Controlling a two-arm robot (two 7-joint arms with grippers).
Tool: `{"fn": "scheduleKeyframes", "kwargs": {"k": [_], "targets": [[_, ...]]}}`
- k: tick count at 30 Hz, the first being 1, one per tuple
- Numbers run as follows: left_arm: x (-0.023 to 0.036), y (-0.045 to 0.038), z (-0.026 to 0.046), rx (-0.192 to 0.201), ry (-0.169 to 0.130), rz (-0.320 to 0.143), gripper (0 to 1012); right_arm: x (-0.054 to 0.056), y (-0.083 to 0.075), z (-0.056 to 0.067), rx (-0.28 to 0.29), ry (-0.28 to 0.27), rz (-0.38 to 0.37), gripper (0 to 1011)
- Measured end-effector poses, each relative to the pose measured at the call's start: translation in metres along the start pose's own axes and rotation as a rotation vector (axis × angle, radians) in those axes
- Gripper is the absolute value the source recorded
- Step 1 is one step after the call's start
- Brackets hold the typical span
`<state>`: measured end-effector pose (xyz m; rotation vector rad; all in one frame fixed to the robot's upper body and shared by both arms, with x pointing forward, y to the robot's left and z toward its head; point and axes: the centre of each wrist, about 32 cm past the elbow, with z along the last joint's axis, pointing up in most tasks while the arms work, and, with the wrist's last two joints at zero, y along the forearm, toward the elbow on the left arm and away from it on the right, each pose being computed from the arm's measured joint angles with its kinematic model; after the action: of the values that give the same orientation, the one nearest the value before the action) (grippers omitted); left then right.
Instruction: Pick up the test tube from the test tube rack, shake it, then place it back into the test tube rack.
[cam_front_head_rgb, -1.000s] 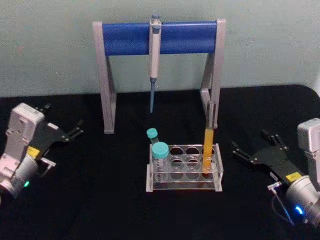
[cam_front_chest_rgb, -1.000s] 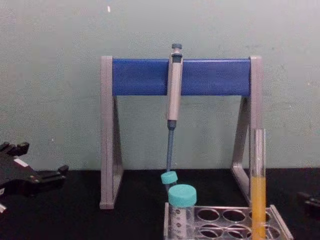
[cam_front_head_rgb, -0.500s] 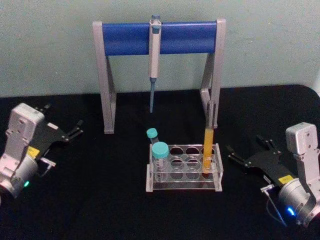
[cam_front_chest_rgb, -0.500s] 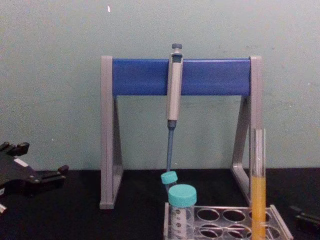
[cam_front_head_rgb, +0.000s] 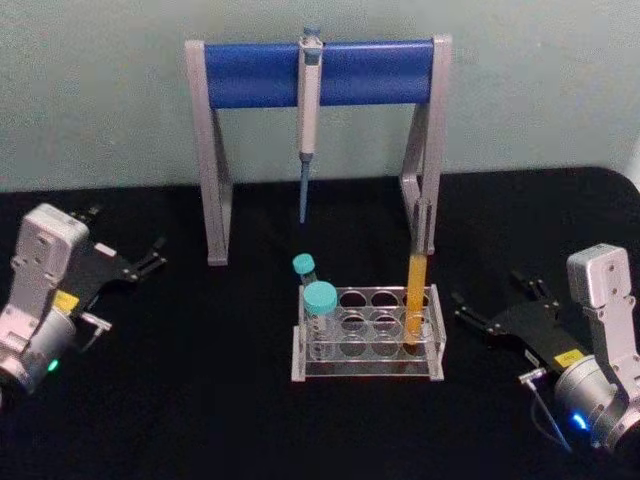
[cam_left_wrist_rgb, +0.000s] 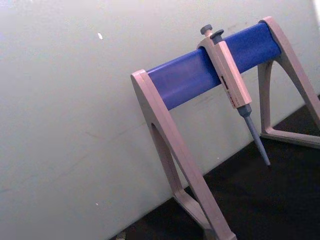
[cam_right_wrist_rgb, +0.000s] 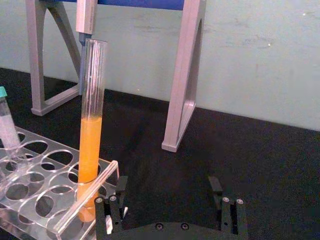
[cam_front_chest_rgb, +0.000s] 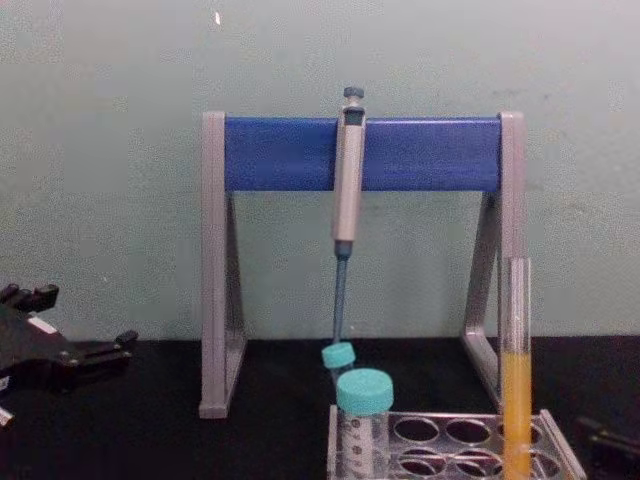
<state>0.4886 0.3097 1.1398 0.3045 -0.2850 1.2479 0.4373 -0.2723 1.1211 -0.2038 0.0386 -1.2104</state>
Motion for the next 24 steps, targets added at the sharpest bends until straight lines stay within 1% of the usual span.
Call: {"fn": "scheduleKeyframes", "kwargs": {"k": [24], "targets": [[0.0,0.0,0.0,0.0,0.0,0.0,1001,0.0,-0.0001,0.0003,0.002,0.0,0.001,1000]]}}
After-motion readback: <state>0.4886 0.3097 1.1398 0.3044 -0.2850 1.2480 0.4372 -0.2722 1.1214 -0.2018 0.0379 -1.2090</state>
